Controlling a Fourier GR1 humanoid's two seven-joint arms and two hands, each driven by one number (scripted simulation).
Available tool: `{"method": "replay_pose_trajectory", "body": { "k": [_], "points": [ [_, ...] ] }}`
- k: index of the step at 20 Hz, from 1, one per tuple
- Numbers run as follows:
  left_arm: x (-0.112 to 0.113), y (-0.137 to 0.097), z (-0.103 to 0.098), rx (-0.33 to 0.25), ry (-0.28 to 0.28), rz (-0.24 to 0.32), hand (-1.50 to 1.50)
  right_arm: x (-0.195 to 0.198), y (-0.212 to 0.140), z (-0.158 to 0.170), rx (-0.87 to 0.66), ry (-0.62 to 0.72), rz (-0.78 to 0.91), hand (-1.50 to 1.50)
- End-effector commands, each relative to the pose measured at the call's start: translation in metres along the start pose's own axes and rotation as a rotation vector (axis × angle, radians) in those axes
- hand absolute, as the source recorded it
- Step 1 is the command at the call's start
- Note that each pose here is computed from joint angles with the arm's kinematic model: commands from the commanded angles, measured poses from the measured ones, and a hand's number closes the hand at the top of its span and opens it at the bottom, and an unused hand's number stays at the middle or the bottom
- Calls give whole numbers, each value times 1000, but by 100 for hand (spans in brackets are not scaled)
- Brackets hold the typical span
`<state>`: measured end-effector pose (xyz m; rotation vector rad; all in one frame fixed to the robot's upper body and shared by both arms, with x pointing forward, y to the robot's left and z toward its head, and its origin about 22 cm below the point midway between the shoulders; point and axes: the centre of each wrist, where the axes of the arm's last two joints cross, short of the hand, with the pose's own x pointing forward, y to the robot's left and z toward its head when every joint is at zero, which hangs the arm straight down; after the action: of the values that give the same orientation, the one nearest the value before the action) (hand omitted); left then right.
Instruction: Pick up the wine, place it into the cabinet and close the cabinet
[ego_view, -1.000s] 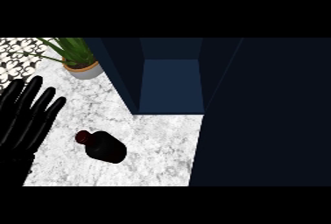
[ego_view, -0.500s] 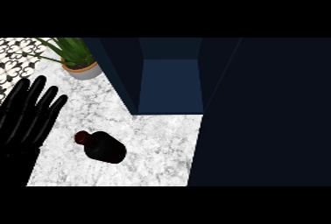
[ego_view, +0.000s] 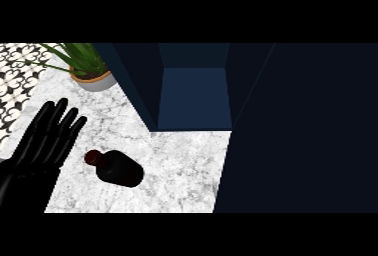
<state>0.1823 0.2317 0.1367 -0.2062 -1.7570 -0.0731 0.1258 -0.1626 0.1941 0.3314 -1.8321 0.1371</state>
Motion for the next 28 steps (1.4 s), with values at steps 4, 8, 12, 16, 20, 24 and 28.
{"method": "replay_pose_trajectory", "body": {
  "k": [4, 8, 12, 16, 20, 24, 28],
  "points": [
    [-32, 18, -2, 37, 14, -36, -150, 36, -4, 36, -43, -89, 48, -150],
    [-53, 33, 15, 62, 38, -35, -150, 38, -6, 41, -36, -85, 57, -150],
    [-73, 32, 5, 69, 50, -56, -150, 34, 5, 35, -48, -101, 30, -150],
    [-103, 42, 17, 89, 75, -56, -150, 32, 5, 30, -22, -95, 49, -150],
    [-118, 55, 25, 95, 74, -55, -150, 31, 6, 31, -35, -99, 65, -150],
    [-123, 78, 26, 96, 119, -65, -150, 42, 0, 32, -30, -105, 63, -150],
    [-150, 80, 26, 88, 116, -68, -150, 41, -2, 41, -16, -98, 49, -150]
  ]
}}
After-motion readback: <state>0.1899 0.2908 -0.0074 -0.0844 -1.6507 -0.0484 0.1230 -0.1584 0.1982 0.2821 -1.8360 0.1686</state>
